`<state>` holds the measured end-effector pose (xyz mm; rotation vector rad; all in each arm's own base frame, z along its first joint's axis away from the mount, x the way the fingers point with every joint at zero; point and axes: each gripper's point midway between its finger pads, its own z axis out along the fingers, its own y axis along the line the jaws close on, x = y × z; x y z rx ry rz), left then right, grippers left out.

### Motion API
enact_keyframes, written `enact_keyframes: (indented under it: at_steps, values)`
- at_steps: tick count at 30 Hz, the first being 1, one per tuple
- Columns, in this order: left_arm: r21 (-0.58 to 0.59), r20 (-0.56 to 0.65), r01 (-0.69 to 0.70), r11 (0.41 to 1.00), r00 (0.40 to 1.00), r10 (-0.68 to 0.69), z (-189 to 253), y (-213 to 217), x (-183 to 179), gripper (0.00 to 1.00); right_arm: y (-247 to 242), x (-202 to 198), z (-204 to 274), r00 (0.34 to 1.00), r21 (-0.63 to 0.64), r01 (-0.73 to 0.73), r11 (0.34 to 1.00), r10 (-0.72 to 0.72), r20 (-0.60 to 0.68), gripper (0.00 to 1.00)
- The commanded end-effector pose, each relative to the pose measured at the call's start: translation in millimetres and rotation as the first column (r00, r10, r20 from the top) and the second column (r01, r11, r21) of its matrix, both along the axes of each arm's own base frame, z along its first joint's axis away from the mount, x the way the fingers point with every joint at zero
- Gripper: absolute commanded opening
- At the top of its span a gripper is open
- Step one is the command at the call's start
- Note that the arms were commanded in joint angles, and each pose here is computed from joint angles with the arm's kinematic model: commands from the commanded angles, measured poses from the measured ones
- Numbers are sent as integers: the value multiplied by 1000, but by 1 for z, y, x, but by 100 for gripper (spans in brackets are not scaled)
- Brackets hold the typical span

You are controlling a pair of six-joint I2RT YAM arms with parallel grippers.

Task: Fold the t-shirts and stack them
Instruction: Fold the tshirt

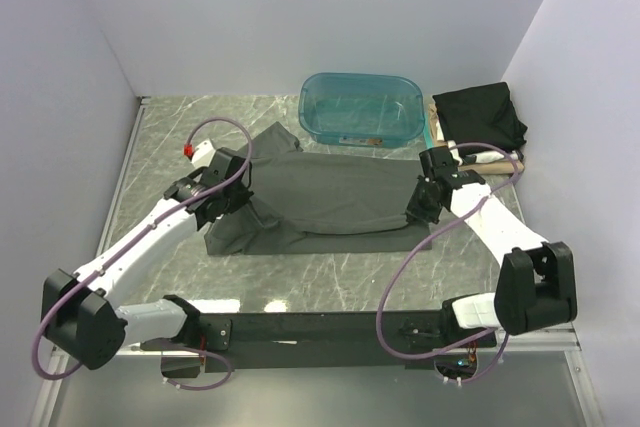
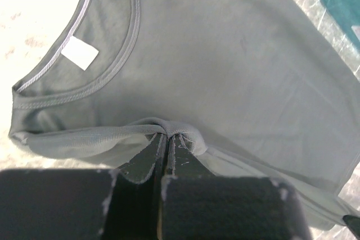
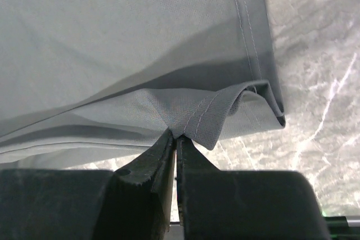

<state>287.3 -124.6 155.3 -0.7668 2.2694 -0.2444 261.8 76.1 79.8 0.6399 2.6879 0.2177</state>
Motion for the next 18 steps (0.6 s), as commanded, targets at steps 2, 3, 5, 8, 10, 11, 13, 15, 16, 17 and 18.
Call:
enact_keyframes:
  at_steps: [2,3,5,8,10,11,13,15,16,17,18]
  values:
    - [-17,106,-4,1000,994,6,15,-5,31,1,0,27,2,998,10,7,1000,-8,67,9]
    - [-7,102,-5,1000,995,6,9,-5,34,1,2,34,1,996,19,13,1000,-14,88,10]
    - [-1,118,-19,1000,993,19,5,-3,42,1,2,38,-7,995,25,29,999,-31,93,13]
    - [2,133,-4,1000,991,4,-2,-7,57,1,4,56,-9,989,41,52,998,-57,140,17]
    - [29,111,-10,1000,994,7,-13,-5,64,2,5,68,-7,982,45,55,997,-62,176,21]
    - [43,116,-5,999,993,0,-11,-5,71,3,1,72,-10,982,18,63,998,-66,178,26]
    - [80,98,-21,997,995,13,-22,-2,80,14,-7,79,-13,980,-21,89,996,-83,183,38]
    - [105,84,-23,994,996,14,-28,0,92,43,-12,87,-9,974,-48,112,993,-100,205,50]
    - [115,84,-34,993,996,24,-29,3,98,59,-15,89,-6,970,-53,123,991,-109,217,57]
    - [117,100,-54,992,994,43,-22,5,106,79,-15,92,-1,966,-54,125,991,-109,233,61]
    - [134,88,-56,989,995,44,-27,6,111,99,-15,95,3,961,-50,122,991,-106,254,63]
